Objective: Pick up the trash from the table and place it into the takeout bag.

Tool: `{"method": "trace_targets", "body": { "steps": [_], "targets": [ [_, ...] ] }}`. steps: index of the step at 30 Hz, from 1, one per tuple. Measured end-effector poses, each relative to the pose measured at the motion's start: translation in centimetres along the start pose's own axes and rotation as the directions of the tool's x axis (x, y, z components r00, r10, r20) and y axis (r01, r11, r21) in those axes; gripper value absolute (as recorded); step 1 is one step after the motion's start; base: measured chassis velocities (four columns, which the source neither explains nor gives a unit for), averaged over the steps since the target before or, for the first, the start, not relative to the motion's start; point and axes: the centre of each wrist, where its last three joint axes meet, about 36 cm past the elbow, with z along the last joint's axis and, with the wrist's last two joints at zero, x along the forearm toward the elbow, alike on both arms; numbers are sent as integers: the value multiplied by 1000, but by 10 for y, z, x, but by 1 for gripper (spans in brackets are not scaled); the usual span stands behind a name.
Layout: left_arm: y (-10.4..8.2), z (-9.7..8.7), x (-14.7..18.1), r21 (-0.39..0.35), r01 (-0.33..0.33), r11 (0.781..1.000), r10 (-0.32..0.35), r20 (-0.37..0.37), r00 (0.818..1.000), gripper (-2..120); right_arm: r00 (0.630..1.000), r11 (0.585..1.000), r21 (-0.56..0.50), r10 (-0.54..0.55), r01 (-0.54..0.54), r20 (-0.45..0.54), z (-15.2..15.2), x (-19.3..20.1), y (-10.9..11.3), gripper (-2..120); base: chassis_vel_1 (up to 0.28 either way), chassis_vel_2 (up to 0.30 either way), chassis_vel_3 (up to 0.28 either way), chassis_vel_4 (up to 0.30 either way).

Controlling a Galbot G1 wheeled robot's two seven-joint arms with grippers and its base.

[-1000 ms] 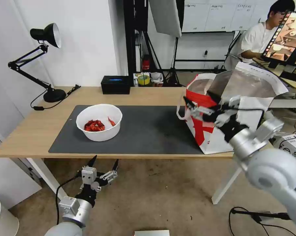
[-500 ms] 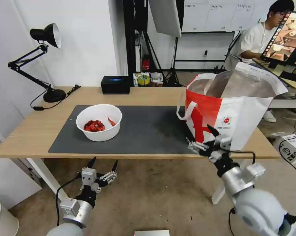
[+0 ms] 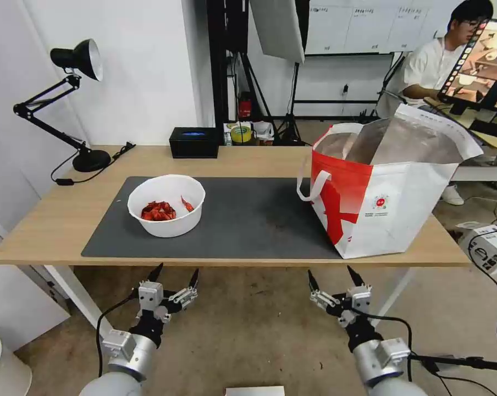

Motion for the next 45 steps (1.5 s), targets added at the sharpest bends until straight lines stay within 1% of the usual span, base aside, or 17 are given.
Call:
{"method": "trace_targets", "body": {
  "steps": [10,13,15,16,18,21,23,24,25,26,29,33,35,36,40,41,45],
  "targets": [
    [2,3,-1,-4,2,1000,-2,-8,1000,100,1000,1000,9,15,-15,-6,1,-1,-1,100,0,0,0,0],
    [9,-7,-5,-1,8,1000,-8,12,1000,100,1000,1000,9,15,-15,-7,1,-2,-1,100,0,0,0,0],
    [21,-30,-15,4,19,1000,-19,39,999,100,1000,1000,9,15,-15,-7,1,-2,-1,100,0,0,0,0],
    [21,-30,-15,4,19,1000,-19,39,999,100,1000,1000,9,15,-15,-7,1,-2,-1,100,0,0,0,0],
    [38,-57,-27,-4,30,1000,-30,65,997,100,1000,1000,9,15,-15,-7,1,-2,-1,100,0,0,0,0],
    [42,-64,-30,-6,33,999,-33,70,997,100,1000,1000,9,15,-15,-7,1,-2,-1,100,0,0,0,0],
    [54,-88,-41,-1,35,999,-34,77,996,100,1000,1000,8,15,-15,-7,1,-2,-1,100,0,0,0,0],
    [54,-88,-41,-1,35,999,-34,77,996,100,1000,1000,8,15,-15,-7,1,-2,-1,100,0,0,0,0],
    [64,-115,-54,-1,30,1000,-30,73,997,100,1000,1000,8,15,-15,-7,1,-2,-1,100,0,0,0,0],
    [64,-115,-54,-1,30,1000,-30,73,997,100,1000,1000,8,15,-15,-7,1,-2,-1,100,0,0,0,0],
    [85,-151,-84,-63,33,997,-31,34,999,100,1000,1000,8,14,-14,-7,0,-2,-1,100,0,0,0,0],
    [90,-161,-91,-62,20,998,-21,-16,1000,100,1000,1000,8,14,-14,-7,0,-2,-1,100,0,0,0,0],
    [97,-169,-97,-71,30,997,-37,-86,996,100,1000,1000,8,14,-14,-7,0,-2,-1,100,0,0,0,0],
    [97,-169,-97,-71,30,997,-37,-86,996,100,1000,1000,8,14,-14,-7,0,-2,-1,100,0,0,0,0],
    [112,-187,-115,-47,38,998,-46,-177,983,100,1000,1000,8,13,-13,-6,0,-2,-1,100,0,0,0,0],
    [112,-187,-115,-47,38,998,-46,-177,983,100,1000,1000,8,13,-13,-6,0,-2,-1,100,0,0,0,0],
    [127,-207,-126,-20,64,998,-67,-246,967,100,1000,1000,8,13,-13,-6,0,-2,-1,100,0,0,0,0]
  ]
}}
